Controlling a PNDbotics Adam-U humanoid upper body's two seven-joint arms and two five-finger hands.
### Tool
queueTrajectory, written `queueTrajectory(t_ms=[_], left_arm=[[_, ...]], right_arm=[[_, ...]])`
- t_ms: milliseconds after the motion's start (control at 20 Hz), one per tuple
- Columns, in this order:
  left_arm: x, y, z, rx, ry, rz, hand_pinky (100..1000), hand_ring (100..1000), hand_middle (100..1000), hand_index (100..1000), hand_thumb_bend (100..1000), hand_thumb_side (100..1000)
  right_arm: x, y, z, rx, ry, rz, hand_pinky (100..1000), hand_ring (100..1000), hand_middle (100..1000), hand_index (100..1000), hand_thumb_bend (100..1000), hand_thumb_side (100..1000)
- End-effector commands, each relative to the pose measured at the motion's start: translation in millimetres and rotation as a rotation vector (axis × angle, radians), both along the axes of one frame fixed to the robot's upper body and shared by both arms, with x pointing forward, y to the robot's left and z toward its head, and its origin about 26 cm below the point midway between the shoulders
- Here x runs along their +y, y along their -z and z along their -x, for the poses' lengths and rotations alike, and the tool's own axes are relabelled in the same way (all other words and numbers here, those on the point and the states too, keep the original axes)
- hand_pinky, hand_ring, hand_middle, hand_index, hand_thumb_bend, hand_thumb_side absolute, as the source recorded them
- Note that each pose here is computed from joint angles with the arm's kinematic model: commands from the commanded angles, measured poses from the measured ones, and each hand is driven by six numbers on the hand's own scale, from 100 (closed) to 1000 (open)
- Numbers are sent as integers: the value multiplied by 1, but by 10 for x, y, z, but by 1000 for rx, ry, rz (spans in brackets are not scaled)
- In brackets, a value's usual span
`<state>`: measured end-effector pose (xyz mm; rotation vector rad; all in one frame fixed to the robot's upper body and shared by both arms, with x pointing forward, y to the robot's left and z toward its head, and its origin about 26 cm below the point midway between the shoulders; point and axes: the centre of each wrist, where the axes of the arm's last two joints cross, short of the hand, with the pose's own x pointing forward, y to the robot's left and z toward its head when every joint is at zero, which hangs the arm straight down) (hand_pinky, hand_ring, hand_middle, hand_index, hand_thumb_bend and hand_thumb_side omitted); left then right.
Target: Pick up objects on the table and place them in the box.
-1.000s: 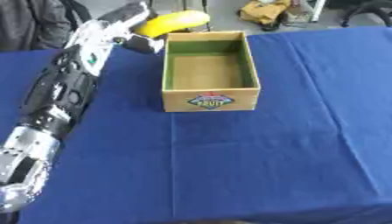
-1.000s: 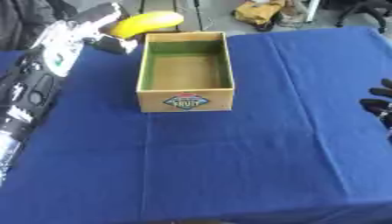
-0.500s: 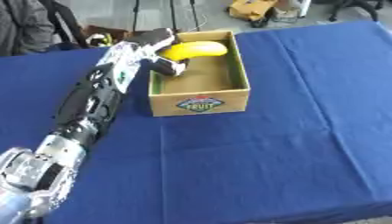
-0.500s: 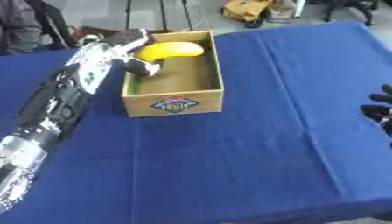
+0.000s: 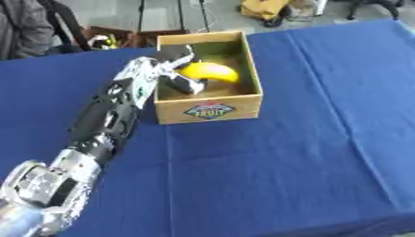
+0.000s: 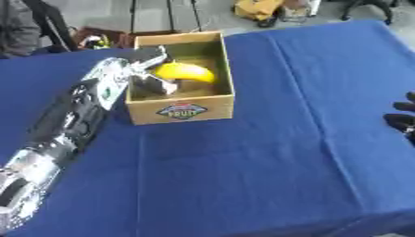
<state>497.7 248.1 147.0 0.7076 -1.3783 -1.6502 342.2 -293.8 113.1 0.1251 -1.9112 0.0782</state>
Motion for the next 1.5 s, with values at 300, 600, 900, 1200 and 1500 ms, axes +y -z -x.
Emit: queueTrajectory(t_ms=[300, 600, 900, 1200, 1500], left_arm=[[100, -150, 7, 31, 60, -32, 888, 847, 813, 831, 1000, 941], [170, -432, 64, -251, 63, 245, 854, 806, 771, 782, 911, 1000], [394, -563, 295, -450, 19, 694, 809, 736, 676, 687, 640, 957], [672, -297, 725, -353, -36, 1048, 771, 715, 656, 669, 571, 984], [955, 225, 1149, -189, -193, 1339, 764, 711, 653, 670, 558, 1000]], right_arm=[[-22, -86, -1, -28, 2, 6, 813, 664, 669, 797, 100, 1000], [-49, -57, 12, -18, 12, 7, 813, 664, 669, 797, 100, 1000], [-94, -14, 38, -7, 31, 5, 812, 663, 668, 797, 100, 999], [-145, 13, 63, 1, 49, 9, 812, 663, 668, 796, 100, 998], [-174, 21, 78, 3, 57, 13, 812, 663, 668, 796, 100, 998]])
